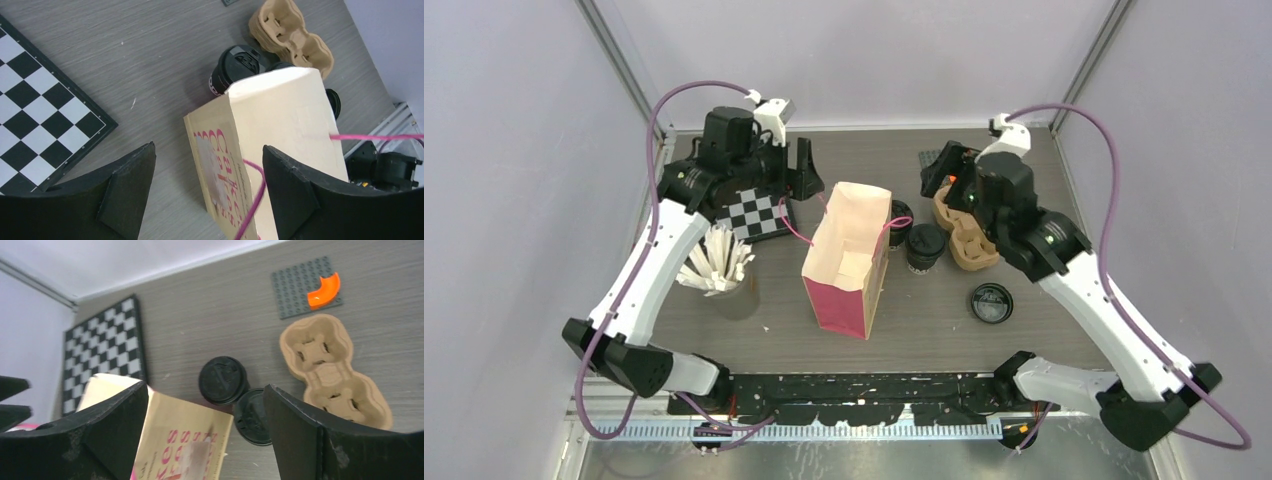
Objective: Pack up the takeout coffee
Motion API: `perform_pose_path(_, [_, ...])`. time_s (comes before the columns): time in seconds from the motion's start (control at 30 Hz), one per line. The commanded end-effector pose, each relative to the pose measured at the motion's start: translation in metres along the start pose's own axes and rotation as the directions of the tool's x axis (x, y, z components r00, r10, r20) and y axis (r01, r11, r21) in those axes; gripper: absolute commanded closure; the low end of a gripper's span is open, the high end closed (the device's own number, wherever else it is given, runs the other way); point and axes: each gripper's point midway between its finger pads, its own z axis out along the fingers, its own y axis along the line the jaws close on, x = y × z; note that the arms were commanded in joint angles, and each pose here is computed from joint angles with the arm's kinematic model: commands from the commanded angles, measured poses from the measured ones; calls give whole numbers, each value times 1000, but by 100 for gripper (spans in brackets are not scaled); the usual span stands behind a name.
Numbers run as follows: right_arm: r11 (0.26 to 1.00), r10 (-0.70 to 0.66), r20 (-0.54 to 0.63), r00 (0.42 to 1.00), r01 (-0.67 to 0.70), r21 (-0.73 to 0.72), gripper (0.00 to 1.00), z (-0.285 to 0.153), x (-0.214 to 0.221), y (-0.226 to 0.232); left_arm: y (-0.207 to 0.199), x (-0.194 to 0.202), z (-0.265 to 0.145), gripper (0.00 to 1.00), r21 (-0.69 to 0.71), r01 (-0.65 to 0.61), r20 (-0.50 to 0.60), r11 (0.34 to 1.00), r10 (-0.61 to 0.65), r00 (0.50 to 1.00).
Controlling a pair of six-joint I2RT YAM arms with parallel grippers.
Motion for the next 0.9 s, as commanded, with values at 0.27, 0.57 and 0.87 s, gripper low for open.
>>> perform_pose_path(0.27, [953,-122,-250,960,184,240,14,31,56,-55,-16,12,41,26,124,77,-58,989,-70,996])
perform_pose_path(0.57, [910,-189,-350,918,297,289,19,61,71,-100,-16,36,57,44,158,76,-126,984,-56,990])
perform_pose_path(0.87, [903,-268,-497,825,395,168,20,104,95,-121,-12,29,53,100,40,218,-128,975,-211,969])
